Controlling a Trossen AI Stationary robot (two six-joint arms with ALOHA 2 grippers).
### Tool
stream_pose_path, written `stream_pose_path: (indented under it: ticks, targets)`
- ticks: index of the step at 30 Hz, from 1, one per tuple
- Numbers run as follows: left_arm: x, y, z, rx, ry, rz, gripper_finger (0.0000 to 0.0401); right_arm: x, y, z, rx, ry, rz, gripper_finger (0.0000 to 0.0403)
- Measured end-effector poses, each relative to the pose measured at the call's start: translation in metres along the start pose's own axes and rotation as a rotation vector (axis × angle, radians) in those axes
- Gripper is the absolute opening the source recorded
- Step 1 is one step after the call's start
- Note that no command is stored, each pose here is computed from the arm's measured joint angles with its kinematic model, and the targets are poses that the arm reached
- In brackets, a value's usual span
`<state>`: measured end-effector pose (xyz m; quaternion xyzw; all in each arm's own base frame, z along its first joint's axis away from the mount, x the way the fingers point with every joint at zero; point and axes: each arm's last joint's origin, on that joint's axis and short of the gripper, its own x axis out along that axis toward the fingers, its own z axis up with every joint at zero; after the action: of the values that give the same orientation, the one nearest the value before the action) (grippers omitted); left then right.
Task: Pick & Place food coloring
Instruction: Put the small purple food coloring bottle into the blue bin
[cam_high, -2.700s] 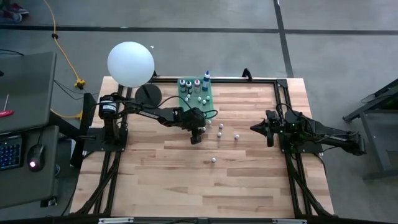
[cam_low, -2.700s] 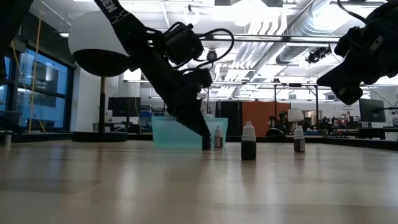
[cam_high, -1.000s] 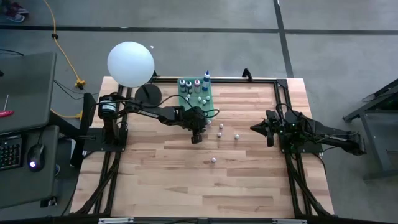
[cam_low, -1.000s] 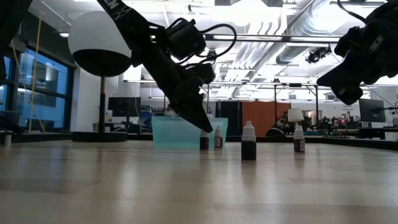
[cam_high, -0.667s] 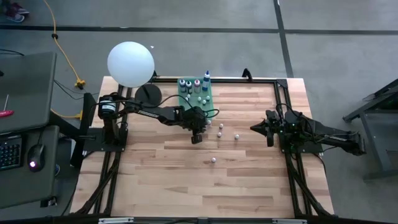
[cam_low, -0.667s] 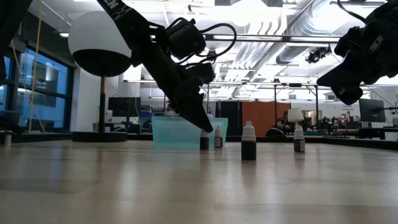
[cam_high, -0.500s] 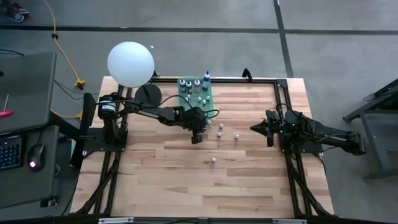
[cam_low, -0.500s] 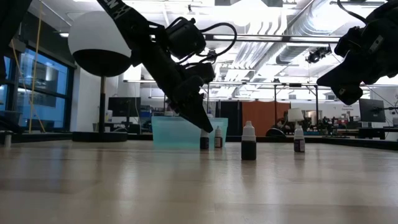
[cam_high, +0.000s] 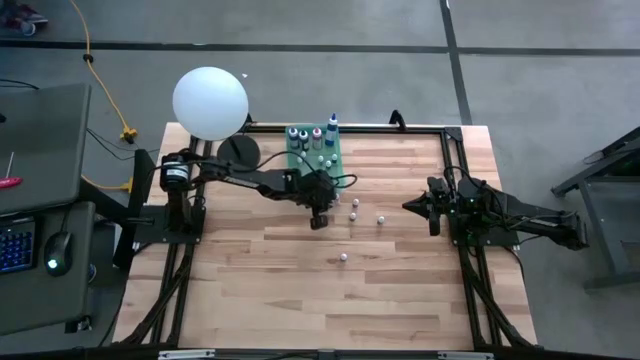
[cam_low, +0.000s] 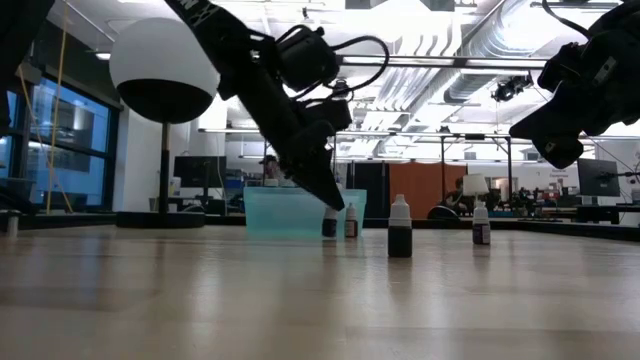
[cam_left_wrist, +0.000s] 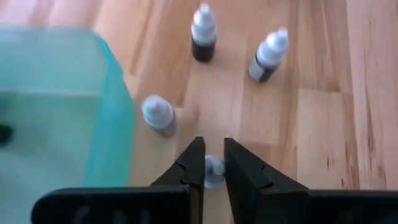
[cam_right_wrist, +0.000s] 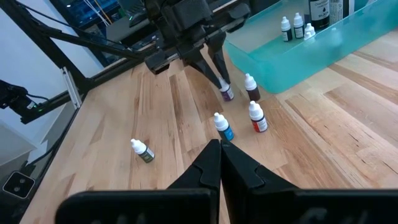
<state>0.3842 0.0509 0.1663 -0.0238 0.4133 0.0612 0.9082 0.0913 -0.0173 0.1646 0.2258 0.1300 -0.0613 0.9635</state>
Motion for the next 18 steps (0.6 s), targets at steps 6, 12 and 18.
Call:
stream_pose_path:
  ticks: [6, 12, 18]
  targets:
    - [-0.007, 0.001, 0.012, 0.017, 0.024, 0.023, 0.0016, 0.000, 0.000, 0.000, -0.001, 0.000, 0.000, 0.0000]
    - [-0.008, 0.000, 0.013, 0.017, 0.032, 0.011, 0.0008, 0.000, 0.000, 0.000, -0.001, 0.000, 0.000, 0.0000]
    - [-0.008, 0.000, 0.014, 0.017, 0.029, 0.010, 0.0002, 0.000, 0.000, 0.000, 0.000, 0.000, 0.000, 0.0000]
